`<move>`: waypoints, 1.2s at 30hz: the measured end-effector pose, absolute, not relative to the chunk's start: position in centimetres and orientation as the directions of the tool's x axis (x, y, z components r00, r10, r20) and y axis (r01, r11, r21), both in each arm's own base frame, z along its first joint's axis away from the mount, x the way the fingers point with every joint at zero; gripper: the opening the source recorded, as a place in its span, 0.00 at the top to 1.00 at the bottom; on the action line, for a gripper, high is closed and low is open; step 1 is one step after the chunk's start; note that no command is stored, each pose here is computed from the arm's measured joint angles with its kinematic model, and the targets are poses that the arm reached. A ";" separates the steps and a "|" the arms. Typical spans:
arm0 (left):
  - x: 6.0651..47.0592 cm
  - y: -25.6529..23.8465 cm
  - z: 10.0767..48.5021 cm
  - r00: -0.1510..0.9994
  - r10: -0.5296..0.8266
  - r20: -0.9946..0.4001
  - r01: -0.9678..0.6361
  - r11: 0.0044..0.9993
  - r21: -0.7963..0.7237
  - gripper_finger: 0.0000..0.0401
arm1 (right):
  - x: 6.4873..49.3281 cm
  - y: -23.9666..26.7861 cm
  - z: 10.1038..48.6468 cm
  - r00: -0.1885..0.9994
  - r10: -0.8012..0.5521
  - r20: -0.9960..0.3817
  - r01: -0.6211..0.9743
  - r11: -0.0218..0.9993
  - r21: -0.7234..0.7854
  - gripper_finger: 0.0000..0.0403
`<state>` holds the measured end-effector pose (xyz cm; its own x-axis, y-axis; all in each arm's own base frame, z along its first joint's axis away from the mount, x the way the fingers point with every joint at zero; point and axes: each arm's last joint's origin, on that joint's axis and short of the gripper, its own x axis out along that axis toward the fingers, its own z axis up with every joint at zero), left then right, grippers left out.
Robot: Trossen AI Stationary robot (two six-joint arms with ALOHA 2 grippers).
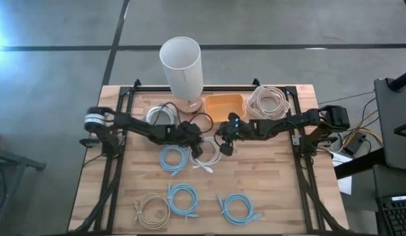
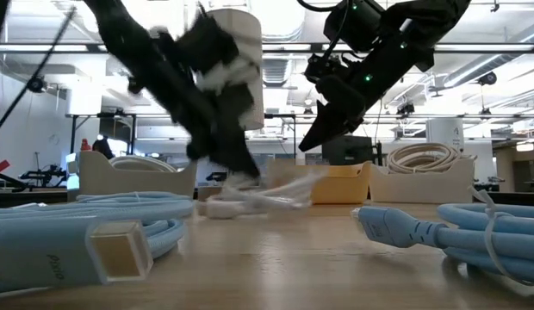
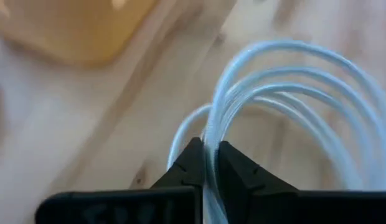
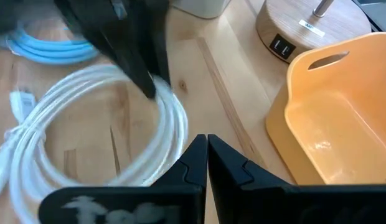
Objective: Sort HDMI cables
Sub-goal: Put the white HDMI cable into the grey bin
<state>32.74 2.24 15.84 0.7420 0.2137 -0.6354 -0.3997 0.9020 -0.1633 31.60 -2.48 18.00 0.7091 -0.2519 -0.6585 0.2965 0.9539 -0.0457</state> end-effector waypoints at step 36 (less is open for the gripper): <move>16.9 1.7 29.8 0.447 0.821 -0.355 -0.802 0.543 0.249 0.96 | 31.6 -2.5 18.0 0.706 -0.252 -0.662 0.299 0.953 -0.044 0.98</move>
<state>16.87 1.70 29.75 0.4466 0.8214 -0.3547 -0.8018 0.5433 0.2489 31.57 -2.49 17.95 0.7057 -0.2518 -0.6623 0.2985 0.9534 -0.0443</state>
